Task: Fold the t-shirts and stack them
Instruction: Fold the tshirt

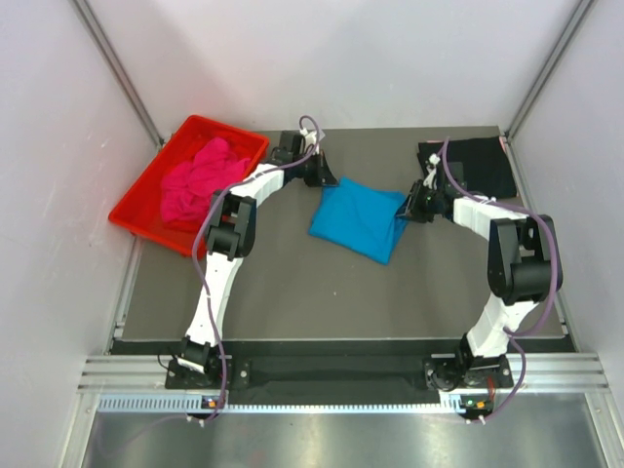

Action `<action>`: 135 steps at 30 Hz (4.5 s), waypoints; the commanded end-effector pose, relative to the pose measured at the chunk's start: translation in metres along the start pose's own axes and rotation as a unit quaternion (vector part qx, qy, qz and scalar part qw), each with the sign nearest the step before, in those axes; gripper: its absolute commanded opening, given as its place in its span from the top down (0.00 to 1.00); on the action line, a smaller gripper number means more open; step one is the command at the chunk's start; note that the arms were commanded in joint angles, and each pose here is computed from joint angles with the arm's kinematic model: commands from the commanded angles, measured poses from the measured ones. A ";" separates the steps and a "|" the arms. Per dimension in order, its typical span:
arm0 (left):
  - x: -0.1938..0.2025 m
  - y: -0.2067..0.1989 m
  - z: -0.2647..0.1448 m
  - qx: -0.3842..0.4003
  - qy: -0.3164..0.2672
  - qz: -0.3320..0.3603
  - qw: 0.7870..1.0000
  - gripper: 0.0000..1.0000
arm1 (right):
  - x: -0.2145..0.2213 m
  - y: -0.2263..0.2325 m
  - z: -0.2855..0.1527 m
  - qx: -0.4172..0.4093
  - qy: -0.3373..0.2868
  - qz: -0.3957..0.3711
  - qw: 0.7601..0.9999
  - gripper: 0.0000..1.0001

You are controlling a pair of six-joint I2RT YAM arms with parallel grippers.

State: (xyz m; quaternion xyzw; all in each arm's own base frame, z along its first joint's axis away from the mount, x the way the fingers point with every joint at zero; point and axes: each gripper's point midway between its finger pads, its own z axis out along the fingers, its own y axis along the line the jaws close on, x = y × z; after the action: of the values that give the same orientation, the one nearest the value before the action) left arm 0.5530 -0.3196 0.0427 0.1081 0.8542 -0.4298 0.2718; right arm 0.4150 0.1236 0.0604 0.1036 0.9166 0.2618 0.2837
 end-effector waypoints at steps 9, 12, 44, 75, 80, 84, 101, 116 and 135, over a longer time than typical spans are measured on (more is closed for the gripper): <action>-0.024 0.008 -0.002 -0.023 -0.038 0.011 0.999 1.00 | -0.014 0.009 -0.006 -0.026 -0.037 0.003 0.999 0.86; -0.023 0.011 -0.003 -0.027 -0.037 0.010 0.999 1.00 | -0.016 0.008 -0.007 -0.022 -0.044 0.005 0.999 0.78; -0.029 0.029 -0.010 -0.053 -0.054 -0.031 0.997 1.00 | -0.008 -0.015 -0.017 0.002 -0.077 0.015 0.997 1.00; -0.023 0.031 -0.006 -0.044 -0.050 -0.042 0.997 1.00 | -0.049 0.006 0.023 -0.068 -0.110 0.038 0.991 0.75; -0.021 0.033 -0.005 -0.044 -0.049 -0.044 0.997 1.00 | -0.050 0.007 0.025 -0.077 -0.113 0.037 0.990 0.78; -0.021 0.034 -0.005 -0.047 -0.050 -0.045 0.997 1.00 | -0.047 0.004 0.029 -0.075 -0.110 0.038 0.990 0.94; -0.021 0.051 -0.010 -0.083 -0.056 -0.059 0.993 1.00 | -0.042 -0.015 0.012 -0.055 -0.135 0.034 0.989 1.00; -0.024 0.061 -0.012 -0.106 -0.064 -0.059 0.991 1.00 | -0.039 -0.020 -0.002 -0.062 -0.153 0.046 0.985 1.00; -0.031 0.046 -0.013 -0.075 -0.068 -0.066 0.993 1.00 | -0.057 0.000 -0.005 -0.097 -0.155 0.047 0.982 0.60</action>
State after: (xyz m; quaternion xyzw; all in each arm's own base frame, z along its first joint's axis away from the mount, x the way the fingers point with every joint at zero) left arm 0.5739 -0.3010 0.0389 0.0183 0.8683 -0.4109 0.2772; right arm 0.4334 0.1057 0.0539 0.1745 0.8524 0.3280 0.3680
